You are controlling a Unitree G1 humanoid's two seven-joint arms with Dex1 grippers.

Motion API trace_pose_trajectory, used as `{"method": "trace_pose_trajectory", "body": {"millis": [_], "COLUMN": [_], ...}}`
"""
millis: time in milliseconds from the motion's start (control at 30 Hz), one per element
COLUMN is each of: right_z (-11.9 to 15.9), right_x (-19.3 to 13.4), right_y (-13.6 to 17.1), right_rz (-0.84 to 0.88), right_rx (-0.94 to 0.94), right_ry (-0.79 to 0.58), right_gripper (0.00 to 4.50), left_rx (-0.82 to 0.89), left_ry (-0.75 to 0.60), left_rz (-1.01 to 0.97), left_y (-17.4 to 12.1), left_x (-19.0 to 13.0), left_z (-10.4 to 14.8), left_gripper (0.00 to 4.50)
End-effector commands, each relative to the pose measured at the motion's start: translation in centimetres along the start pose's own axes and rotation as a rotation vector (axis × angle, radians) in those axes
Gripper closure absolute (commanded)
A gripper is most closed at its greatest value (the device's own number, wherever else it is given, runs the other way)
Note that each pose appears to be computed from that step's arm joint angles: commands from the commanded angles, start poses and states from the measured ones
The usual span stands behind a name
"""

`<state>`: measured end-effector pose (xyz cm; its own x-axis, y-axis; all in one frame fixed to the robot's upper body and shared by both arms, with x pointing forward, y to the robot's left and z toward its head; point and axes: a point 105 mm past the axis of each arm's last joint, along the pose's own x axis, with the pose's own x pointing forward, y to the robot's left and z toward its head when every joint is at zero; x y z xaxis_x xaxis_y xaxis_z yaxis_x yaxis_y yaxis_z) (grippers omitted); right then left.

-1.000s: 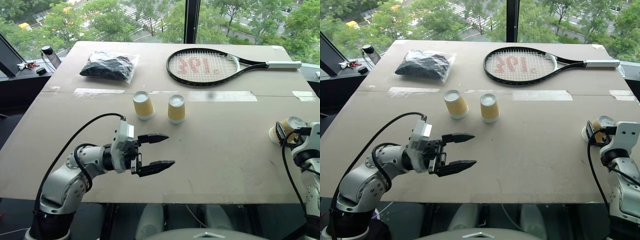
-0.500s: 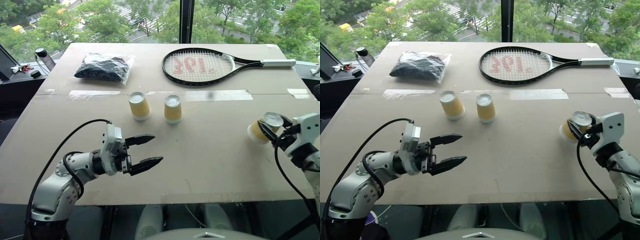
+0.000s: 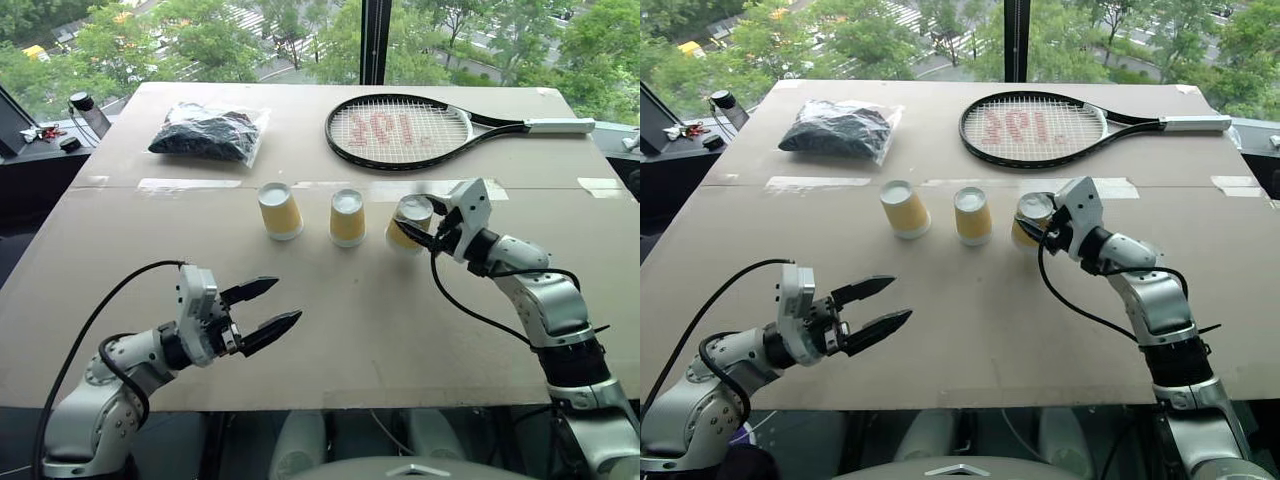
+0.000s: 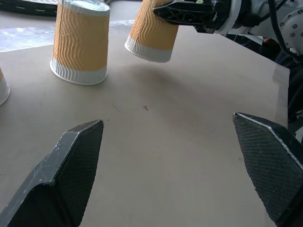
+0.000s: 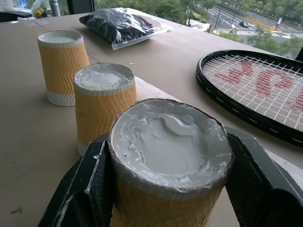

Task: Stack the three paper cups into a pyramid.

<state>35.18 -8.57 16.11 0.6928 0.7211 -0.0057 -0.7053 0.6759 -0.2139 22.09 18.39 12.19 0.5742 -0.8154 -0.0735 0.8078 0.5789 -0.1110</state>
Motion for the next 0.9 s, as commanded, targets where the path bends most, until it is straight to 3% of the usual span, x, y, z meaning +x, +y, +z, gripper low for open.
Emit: {"method": "trace_pose_trajectory", "body": {"millis": [33, 833, 900], "right_z": [1.1, 0.0, -0.1], "right_x": [0.8, 2.3, 2.2], "right_y": [-0.2, -0.7, -0.7], "right_rz": [0.003, -0.007, -0.004], "right_rx": [-0.049, -0.068, -0.061], "right_ry": [-0.039, 0.011, 0.011], "right_gripper": [2.12, 2.12, 1.07], "left_rx": [0.060, 0.092, 0.093], "left_ry": [-0.031, -0.030, -0.030], "left_rz": [0.029, 0.113, 0.113], "left_y": [0.1, 1.8, 1.8], "left_x": [-0.4, 1.3, 1.3], "left_z": [1.2, 2.5, 2.6], "left_gripper": [0.00, 0.00, 0.00]}}
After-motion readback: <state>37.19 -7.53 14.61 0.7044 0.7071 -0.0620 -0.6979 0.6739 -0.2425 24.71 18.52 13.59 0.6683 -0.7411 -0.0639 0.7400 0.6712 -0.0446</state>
